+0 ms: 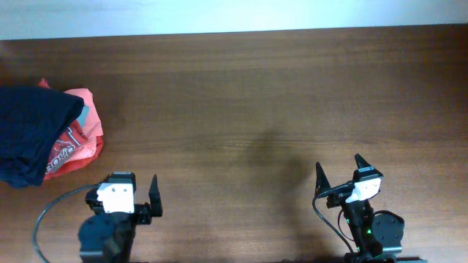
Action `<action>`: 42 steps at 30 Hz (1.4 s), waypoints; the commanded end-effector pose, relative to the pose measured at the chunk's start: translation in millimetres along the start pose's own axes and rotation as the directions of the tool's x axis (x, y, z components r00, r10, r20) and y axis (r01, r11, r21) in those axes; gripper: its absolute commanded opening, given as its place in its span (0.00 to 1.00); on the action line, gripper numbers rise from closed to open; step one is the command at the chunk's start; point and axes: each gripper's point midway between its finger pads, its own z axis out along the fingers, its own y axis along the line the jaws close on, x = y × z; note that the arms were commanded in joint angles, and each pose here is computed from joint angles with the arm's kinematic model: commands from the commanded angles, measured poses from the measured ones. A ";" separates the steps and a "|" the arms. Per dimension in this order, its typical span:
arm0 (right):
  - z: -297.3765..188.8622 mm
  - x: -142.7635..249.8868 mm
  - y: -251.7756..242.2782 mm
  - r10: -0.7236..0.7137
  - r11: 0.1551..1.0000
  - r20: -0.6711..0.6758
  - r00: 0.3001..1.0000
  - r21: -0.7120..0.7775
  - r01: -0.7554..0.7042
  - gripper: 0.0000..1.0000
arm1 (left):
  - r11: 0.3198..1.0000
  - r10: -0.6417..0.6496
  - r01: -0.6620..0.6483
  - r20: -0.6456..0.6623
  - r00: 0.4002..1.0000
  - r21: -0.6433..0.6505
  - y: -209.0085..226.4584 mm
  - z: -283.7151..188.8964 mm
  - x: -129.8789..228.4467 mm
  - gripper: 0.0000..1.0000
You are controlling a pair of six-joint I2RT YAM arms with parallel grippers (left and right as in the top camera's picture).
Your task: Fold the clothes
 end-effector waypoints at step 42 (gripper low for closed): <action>-0.1 2.0 0.9 0.007 1.000 -0.003 1.000 -0.008 -0.007 0.98 | 0.999 0.006 0.009 0.282 0.959 -0.052 5.5 36.1 22.3 0.99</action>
